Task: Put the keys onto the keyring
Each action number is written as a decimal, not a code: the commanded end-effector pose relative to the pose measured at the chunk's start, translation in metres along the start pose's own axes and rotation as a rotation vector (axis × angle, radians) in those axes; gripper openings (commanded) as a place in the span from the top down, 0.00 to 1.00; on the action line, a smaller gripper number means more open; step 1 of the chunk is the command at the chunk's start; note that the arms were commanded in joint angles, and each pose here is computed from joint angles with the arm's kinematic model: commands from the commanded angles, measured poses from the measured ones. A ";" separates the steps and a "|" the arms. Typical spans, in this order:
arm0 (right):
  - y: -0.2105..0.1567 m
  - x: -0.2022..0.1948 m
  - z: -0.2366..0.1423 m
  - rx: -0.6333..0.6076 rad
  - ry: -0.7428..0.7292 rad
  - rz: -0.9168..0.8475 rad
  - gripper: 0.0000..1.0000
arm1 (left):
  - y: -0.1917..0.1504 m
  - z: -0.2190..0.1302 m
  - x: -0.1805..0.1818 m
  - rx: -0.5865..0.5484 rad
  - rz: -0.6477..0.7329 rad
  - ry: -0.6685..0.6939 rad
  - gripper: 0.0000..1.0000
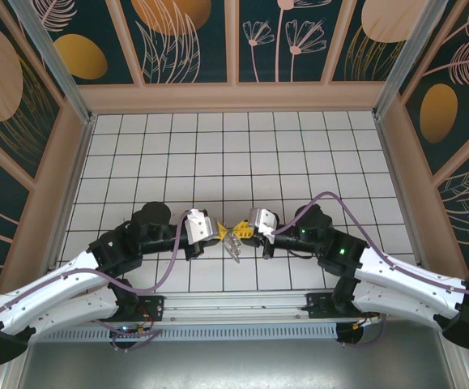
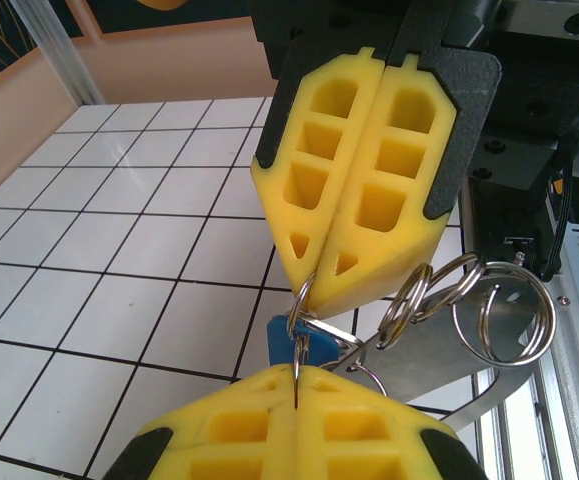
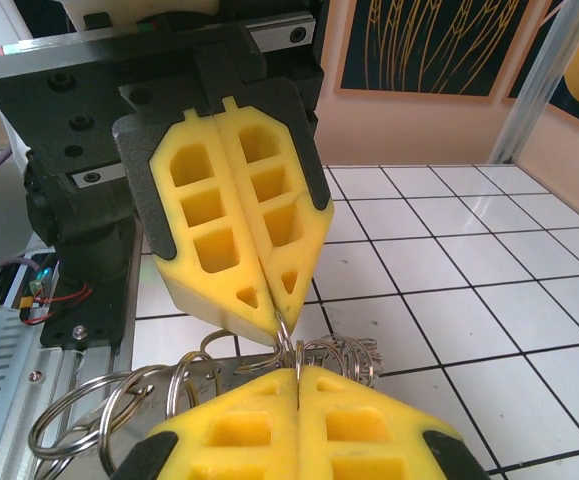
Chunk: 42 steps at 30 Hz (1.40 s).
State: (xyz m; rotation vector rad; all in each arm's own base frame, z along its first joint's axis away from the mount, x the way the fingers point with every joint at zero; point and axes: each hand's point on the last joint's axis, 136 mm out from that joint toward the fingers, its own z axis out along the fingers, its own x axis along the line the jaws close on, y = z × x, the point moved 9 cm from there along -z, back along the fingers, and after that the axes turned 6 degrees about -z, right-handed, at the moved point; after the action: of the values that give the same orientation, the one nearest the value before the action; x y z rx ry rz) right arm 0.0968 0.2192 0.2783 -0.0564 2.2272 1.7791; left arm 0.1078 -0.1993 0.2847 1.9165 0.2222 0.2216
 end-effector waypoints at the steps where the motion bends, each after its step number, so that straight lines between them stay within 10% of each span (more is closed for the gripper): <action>1: 0.013 0.001 -0.002 -0.062 0.022 -0.034 1.00 | 0.018 -0.007 0.002 -0.061 0.036 0.030 1.00; 42: 0.016 -0.005 -0.004 -0.053 -0.042 -0.045 1.00 | 0.017 -0.006 0.003 -0.056 0.035 0.035 1.00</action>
State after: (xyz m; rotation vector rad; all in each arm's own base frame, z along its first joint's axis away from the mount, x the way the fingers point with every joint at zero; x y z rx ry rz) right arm 0.0961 0.2174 0.2808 -0.0630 2.2099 1.7811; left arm 0.1096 -0.1987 0.2845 1.9185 0.2381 0.2434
